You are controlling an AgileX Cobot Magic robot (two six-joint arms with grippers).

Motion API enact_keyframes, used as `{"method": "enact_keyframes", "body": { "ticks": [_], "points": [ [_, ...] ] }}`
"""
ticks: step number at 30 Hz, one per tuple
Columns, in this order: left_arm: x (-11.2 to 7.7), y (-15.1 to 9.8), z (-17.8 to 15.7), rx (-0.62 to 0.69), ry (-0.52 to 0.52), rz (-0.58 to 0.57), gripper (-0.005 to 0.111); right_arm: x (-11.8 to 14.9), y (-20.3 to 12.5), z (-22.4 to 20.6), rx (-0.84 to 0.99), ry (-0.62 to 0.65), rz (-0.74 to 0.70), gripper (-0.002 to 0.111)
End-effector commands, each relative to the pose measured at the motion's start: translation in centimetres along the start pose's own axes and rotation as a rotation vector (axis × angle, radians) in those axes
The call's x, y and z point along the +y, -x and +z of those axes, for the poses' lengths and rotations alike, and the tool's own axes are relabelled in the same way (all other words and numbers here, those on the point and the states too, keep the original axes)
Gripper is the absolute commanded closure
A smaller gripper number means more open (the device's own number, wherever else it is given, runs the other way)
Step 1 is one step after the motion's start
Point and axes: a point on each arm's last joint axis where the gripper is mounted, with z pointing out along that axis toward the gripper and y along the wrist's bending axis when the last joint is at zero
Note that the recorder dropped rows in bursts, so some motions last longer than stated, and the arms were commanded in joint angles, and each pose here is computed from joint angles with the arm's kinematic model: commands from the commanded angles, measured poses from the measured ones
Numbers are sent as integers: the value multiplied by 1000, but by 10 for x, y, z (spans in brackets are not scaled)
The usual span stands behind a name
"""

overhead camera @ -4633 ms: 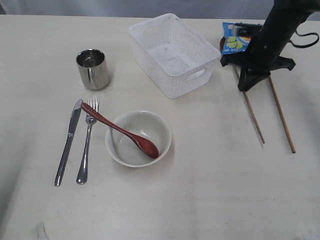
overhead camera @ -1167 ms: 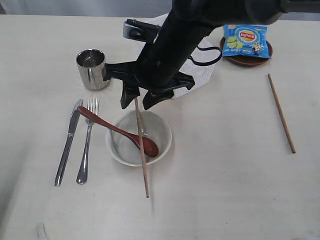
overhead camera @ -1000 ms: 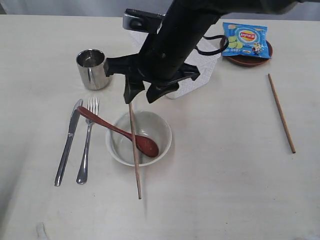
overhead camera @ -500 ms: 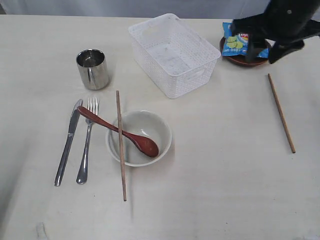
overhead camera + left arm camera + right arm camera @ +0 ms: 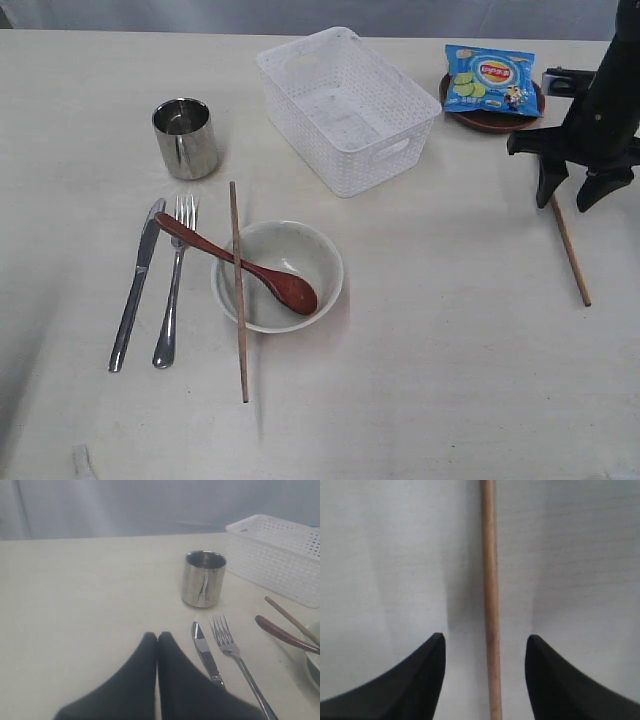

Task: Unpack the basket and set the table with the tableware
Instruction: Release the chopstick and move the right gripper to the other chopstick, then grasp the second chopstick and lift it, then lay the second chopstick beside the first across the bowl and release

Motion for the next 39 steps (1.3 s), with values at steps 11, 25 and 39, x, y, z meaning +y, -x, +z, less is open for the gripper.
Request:
{"method": "enact_keyframes", "body": {
  "ticks": [11,25,39],
  "points": [
    [0,0,0,-10,-3,6,107,-2,6,34,39,-8,-37,100],
    [0,0,0,-10,-3,6,107,23,-16,-74,-188,243,-12,109],
    [0,0,0,-10,-3,6,107,184,-125,-119,-273,531,-380,109]
  ]
}}
